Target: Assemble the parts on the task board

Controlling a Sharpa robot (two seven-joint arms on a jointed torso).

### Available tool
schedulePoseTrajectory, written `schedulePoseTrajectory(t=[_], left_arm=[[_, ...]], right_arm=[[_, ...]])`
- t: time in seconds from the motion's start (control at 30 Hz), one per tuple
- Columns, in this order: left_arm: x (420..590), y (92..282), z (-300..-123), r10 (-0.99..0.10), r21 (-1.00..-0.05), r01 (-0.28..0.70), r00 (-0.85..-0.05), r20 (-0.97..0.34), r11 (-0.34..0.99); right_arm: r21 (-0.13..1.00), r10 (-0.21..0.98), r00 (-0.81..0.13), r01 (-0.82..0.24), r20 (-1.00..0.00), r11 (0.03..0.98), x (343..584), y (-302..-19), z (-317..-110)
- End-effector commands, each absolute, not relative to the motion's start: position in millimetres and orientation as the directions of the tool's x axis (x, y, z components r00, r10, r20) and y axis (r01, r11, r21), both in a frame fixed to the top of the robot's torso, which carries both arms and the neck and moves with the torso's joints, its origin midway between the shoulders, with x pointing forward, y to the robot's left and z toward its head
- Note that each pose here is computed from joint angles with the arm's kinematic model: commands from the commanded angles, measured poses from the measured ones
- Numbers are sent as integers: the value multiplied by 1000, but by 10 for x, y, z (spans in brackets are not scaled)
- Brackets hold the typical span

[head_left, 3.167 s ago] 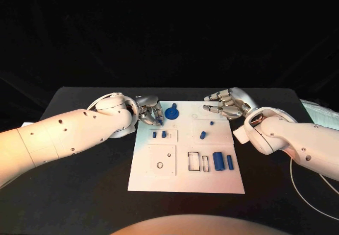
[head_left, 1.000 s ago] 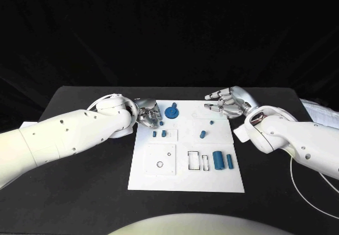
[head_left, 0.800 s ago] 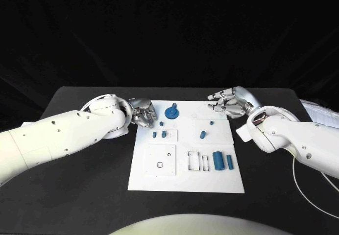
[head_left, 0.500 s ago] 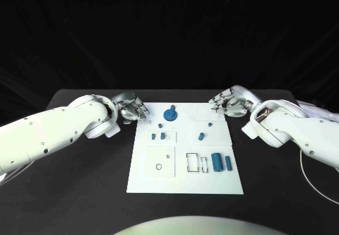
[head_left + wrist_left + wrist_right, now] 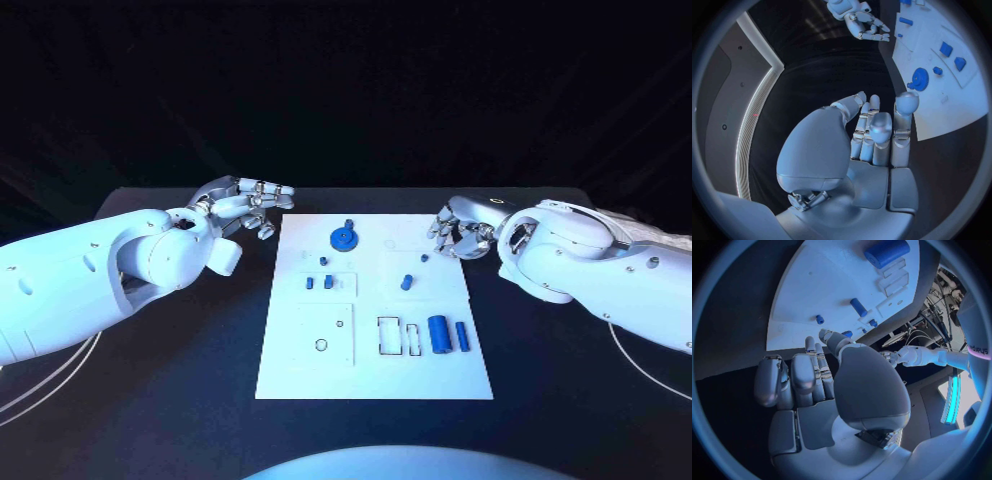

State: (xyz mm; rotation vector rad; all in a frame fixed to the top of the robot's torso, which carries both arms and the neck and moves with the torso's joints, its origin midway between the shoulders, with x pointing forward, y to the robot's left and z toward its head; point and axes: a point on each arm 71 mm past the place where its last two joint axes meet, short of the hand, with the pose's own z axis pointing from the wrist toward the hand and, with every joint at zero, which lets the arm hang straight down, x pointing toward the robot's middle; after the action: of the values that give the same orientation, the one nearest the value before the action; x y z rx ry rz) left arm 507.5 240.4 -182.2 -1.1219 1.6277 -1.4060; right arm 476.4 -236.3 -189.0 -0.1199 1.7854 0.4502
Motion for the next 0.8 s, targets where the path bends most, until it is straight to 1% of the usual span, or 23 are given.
schedulePoseTrajectory(t=[0.03,0.2,0.4,0.6,0.8], left_arm=[[5056,2406,-1786,-930,-975,-178,-317,187,-135],[5010,2381,-1775,-922,-971,-179,-326,208,-156],[4983,2358,-1770,-916,-970,-182,-336,217,-163],[4976,2354,-1770,-915,-969,-184,-338,219,-164],[4967,2349,-1772,-913,-968,-188,-343,221,-164]], right_arm=[[98,19,-229,-340,-973,935,4744,-2311,-1926],[94,15,-212,-366,-977,926,4721,-2212,-1962],[104,12,-236,-385,-972,917,4702,-2144,-2023],[106,4,-256,-386,-967,916,4698,-2124,-2087],[89,-7,-245,-379,-970,921,4714,-2116,-2119]])
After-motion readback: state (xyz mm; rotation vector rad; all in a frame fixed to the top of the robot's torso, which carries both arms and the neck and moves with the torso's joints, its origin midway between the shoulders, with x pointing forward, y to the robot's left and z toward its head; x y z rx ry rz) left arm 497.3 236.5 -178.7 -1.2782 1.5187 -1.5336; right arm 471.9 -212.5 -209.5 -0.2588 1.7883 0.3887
